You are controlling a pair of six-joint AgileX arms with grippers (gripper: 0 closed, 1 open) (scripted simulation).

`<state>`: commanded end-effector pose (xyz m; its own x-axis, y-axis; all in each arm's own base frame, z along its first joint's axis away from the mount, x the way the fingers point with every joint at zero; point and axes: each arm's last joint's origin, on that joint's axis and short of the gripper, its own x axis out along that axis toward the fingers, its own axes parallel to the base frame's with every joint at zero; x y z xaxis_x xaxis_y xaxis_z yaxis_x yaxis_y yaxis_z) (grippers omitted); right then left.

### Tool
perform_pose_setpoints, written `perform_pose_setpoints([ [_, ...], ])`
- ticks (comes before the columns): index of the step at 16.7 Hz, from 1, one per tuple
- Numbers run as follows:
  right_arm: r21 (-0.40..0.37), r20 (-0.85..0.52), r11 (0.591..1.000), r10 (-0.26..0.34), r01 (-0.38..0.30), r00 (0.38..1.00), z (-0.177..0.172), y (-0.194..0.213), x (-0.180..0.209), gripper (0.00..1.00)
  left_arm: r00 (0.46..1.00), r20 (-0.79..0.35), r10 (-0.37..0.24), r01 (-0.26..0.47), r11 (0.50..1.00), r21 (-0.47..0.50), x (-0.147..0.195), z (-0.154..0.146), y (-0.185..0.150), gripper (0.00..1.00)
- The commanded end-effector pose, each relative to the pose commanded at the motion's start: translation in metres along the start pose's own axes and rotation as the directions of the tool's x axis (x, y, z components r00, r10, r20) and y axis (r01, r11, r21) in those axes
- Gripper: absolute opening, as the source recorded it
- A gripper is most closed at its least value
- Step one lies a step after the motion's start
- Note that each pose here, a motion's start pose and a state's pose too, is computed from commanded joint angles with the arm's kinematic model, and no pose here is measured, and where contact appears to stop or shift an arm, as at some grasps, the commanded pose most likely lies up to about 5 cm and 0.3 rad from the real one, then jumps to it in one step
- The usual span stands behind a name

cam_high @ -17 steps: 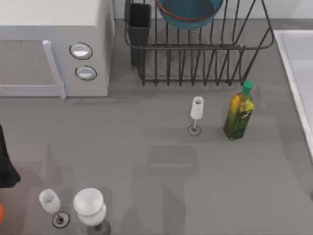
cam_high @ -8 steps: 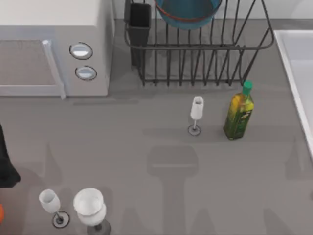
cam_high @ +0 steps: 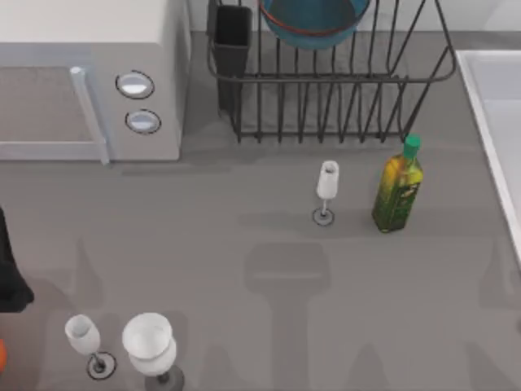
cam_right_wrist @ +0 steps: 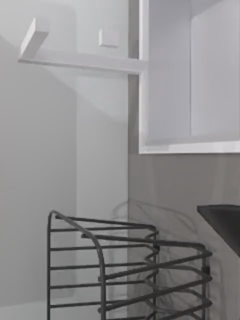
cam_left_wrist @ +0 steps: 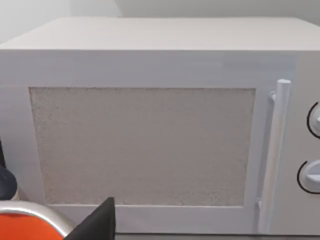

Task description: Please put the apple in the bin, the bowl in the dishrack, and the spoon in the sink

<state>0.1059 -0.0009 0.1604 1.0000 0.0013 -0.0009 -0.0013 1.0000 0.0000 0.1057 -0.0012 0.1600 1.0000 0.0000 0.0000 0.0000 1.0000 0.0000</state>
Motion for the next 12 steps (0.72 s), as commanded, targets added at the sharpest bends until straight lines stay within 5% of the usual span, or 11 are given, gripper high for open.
perform_pose_setpoints([
  [3, -0.033, -0.038, 0.999, -0.005, 0.004, 0.999, 0.004, 0.000, 0.000, 1.00, 1.000, 0.000, 0.000, 0.000, 1.000, 0.000, 0.000, 0.000, 0.000, 1.00],
  [7, -0.212, -0.252, 0.977, -0.027, -0.028, 0.967, 0.019, -0.003, 0.007, 1.00, 1.000, 0.000, 0.000, 0.000, 1.000, 0.000, 0.000, 0.000, 0.000, 1.00],
  [9, -0.333, -0.418, 0.936, -0.040, -0.112, 0.908, 0.027, -0.005, 0.015, 1.00, 1.000, 0.000, 0.000, 0.000, 1.000, 0.000, 0.000, 0.000, 0.000, 1.00],
  [12, -0.443, -0.673, 0.827, -0.051, -0.346, 0.738, 0.035, -0.009, 0.037, 1.00, 1.000, 0.000, 0.000, 0.000, 1.000, 0.000, 0.000, 0.000, 0.000, 1.00],
])
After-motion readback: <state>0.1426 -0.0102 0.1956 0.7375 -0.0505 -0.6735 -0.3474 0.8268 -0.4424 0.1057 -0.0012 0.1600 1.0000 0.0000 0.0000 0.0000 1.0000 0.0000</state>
